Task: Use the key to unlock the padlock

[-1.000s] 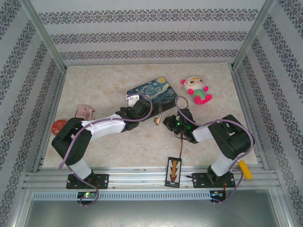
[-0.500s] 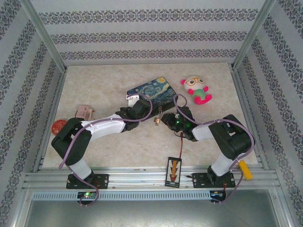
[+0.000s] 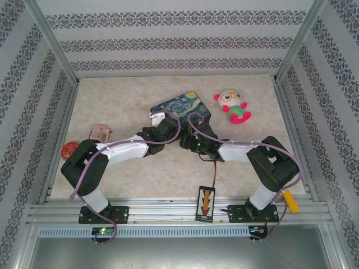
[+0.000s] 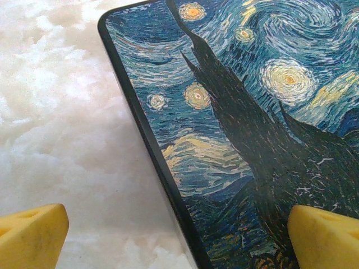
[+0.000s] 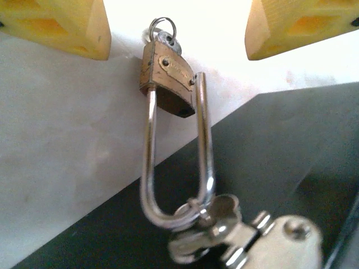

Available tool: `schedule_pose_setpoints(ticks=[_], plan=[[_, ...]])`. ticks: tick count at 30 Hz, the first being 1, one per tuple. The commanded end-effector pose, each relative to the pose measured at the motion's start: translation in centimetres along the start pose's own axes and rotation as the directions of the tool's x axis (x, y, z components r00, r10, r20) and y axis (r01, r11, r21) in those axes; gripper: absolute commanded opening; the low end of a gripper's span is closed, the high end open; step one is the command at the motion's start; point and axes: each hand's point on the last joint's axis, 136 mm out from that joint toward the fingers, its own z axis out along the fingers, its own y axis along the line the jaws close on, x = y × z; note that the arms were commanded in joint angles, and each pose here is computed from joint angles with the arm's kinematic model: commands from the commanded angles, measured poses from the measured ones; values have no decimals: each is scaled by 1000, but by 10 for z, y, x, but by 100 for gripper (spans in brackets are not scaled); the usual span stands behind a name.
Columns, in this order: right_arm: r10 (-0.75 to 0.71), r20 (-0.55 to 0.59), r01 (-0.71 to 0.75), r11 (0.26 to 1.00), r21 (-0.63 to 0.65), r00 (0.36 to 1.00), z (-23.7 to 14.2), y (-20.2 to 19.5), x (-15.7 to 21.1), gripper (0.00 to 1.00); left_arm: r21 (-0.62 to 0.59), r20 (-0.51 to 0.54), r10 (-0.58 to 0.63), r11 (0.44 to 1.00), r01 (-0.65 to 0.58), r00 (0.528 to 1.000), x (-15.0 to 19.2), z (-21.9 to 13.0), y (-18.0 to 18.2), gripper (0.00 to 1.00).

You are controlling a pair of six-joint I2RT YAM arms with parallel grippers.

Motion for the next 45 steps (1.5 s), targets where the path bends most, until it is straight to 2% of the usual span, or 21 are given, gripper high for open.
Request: schedule_pose_setpoints(ticks=[1, 13, 17, 26, 30, 35, 45], plan=[[-98, -49, 106, 976, 189, 994, 2, -29, 8, 65, -33, -60, 46, 998, -48, 997, 21, -1, 11, 99], [-169, -160, 211, 930, 300, 972, 23, -42, 14, 61, -30, -60, 42, 999, -44, 997, 21, -1, 11, 99], [-156, -176, 204, 932, 300, 972, 25, -43, 18, 48, -34, -56, 40, 999, -42, 998, 19, -2, 12, 99], [-125, -130, 157, 949, 275, 984, 12, -40, 9, 23, -36, -50, 41, 998, -43, 998, 17, -4, 13, 99], [-85, -97, 105, 969, 224, 992, 6, -37, 3, 15, -36, -45, 38, 999, -39, 998, 16, -5, 14, 99], [-10, -65, 20, 989, 144, 998, -1, -38, -1, 0, -35, -36, 33, 999, -34, 999, 12, -8, 14, 99], [109, -25, -109, 994, -20, 994, -10, -38, -13, 0, -12, -22, 42, 999, -42, 999, 4, -12, 9, 99]])
